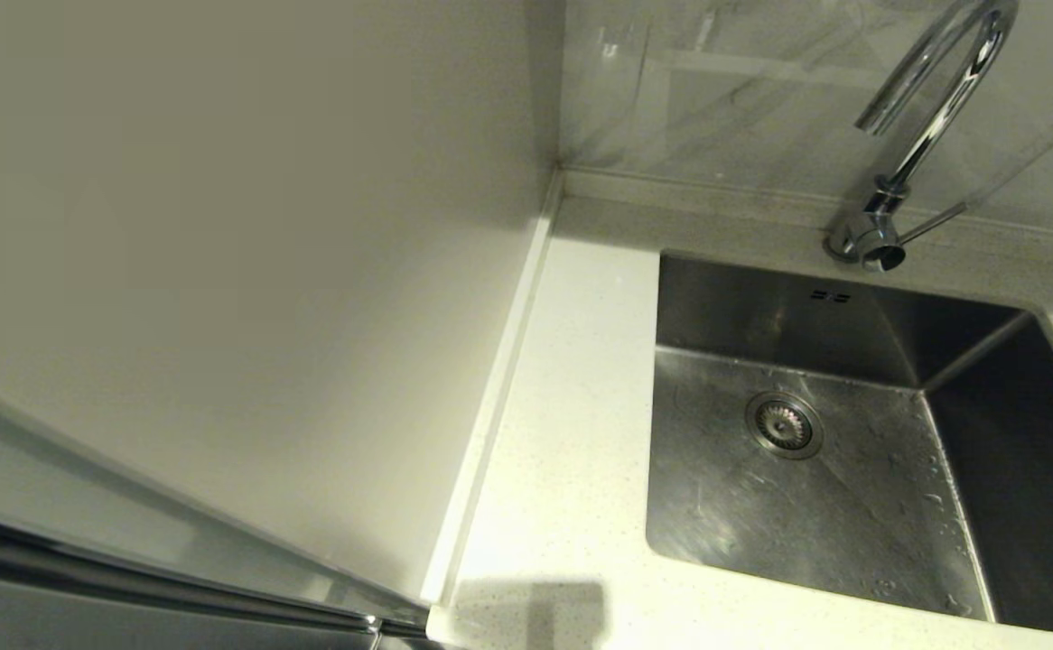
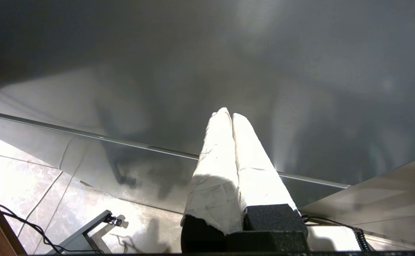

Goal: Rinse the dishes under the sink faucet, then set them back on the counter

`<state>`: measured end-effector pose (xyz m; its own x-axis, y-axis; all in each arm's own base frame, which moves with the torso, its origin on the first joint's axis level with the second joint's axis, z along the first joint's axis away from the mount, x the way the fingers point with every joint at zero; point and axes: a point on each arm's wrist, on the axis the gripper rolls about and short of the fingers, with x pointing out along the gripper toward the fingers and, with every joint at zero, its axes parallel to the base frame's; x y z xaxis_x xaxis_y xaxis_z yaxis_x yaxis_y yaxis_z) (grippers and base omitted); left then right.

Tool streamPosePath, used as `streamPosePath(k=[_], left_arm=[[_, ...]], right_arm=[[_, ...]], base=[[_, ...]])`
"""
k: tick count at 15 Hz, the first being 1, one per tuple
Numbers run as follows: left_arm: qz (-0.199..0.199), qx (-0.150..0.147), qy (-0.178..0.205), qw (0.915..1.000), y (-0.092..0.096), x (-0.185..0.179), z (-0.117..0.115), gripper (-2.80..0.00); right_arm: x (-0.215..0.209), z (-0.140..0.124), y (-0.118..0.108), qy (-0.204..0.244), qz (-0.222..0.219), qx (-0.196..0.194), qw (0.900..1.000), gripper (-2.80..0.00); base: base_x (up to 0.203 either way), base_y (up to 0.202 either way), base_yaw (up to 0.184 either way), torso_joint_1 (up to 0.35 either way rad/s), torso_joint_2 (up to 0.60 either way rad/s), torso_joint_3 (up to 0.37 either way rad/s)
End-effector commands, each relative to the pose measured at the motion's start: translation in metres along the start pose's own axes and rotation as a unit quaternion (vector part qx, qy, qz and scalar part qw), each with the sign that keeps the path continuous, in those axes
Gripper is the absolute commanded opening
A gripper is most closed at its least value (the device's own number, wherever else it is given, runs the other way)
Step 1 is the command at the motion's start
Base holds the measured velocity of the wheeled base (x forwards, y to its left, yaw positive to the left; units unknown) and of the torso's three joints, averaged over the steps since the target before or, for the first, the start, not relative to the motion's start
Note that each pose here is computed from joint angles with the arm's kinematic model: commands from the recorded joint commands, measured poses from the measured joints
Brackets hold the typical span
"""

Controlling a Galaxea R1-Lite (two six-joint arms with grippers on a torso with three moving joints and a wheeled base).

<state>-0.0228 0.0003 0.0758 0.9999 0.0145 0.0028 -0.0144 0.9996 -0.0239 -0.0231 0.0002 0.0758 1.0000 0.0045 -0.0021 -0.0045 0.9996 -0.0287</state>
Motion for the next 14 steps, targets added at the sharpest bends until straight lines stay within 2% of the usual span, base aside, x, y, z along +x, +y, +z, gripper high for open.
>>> streamPosePath(k=[1,14], left_arm=[[0.000,0.000,-0.002,1.0000,0.0000,-0.0002,0.0000,-2.80],[0.000,0.000,-0.002,1.0000,0.0000,-0.0002,0.0000,-2.80]], right_arm=[[0.0000,-0.0001,0.0000,0.000,0.000,0.000,1.000,-2.80],[0.0000,-0.0001,0.0000,0.000,0.000,0.000,1.000,-2.80]], base=[[0.000,0.000,0.000,0.000,0.00,0.000],[0.000,0.000,0.000,0.000,0.00,0.000]])
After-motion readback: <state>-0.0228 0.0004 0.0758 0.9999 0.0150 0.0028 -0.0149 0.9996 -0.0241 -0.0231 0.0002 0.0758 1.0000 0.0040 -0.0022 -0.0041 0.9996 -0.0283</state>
